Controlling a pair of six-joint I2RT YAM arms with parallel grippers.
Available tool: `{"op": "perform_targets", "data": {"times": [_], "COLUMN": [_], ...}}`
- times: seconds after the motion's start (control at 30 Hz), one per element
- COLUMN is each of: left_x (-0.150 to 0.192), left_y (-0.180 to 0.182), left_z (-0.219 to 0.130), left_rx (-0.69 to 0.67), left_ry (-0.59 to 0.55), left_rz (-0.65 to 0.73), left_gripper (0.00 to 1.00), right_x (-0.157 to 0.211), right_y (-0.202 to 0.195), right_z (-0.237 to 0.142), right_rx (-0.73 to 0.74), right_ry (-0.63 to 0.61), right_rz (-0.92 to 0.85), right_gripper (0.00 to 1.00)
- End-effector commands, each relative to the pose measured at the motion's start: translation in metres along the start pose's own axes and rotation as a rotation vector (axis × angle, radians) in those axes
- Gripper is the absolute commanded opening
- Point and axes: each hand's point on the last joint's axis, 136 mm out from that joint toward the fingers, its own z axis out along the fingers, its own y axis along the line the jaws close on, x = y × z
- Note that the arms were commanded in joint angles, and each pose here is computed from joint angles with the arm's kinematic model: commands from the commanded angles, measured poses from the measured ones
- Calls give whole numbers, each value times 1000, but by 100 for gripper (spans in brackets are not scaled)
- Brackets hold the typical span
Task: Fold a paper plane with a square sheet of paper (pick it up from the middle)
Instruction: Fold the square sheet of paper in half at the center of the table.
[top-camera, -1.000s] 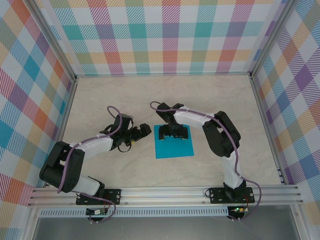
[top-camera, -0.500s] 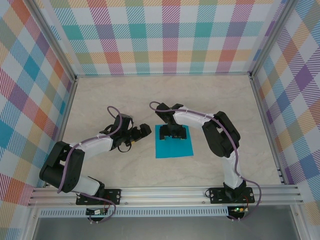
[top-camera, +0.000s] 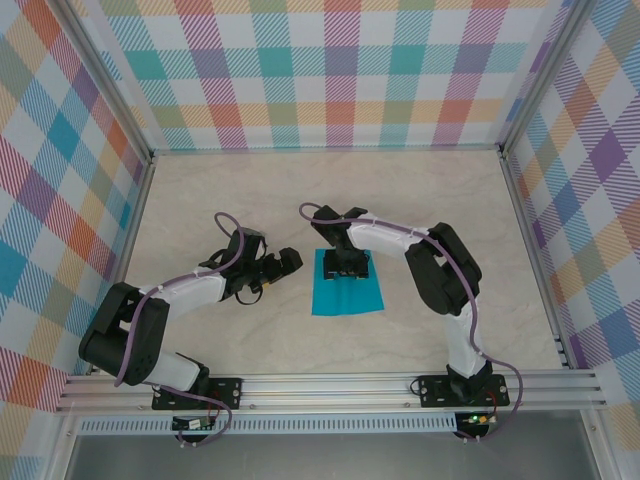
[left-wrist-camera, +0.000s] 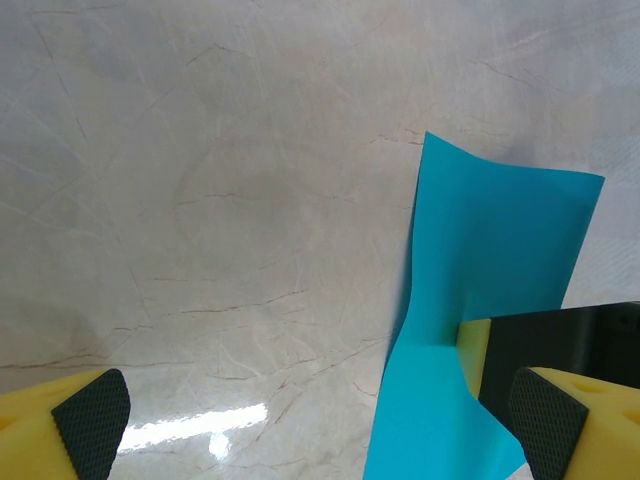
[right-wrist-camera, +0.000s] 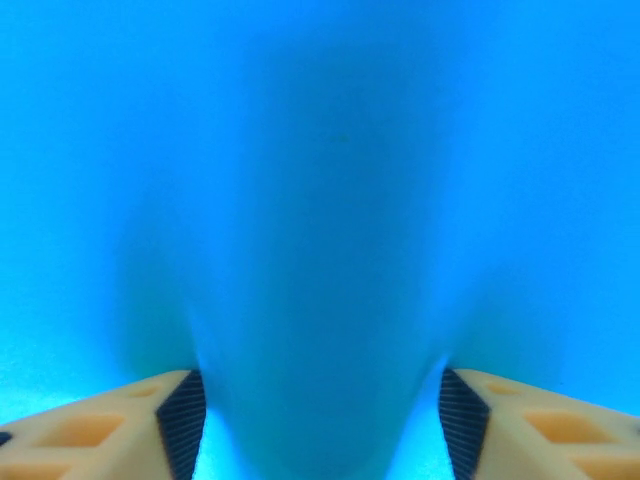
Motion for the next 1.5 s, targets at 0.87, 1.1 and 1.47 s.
{"op": "perform_targets", "data": {"times": [0.87,1.1,1.47], "left_x": [-18,-14,0], "left_y": [-48,-46,-41], "left_z": [-36,-33,-14], "left_rx": [177,153,141], "left_ry": [-66,-27,48], "left_rz": [-65,-41,-32], "left_gripper": [100,100,95], "right_x": [-29,-25,-19], "right_y": [69,50,24], "right_z": [-125,-67,-37], "right_rx": [-964,-840,-662], "right_ry": [-10,92,109], "right_rz": [106,96,100], "right_gripper": [40,43,58]}}
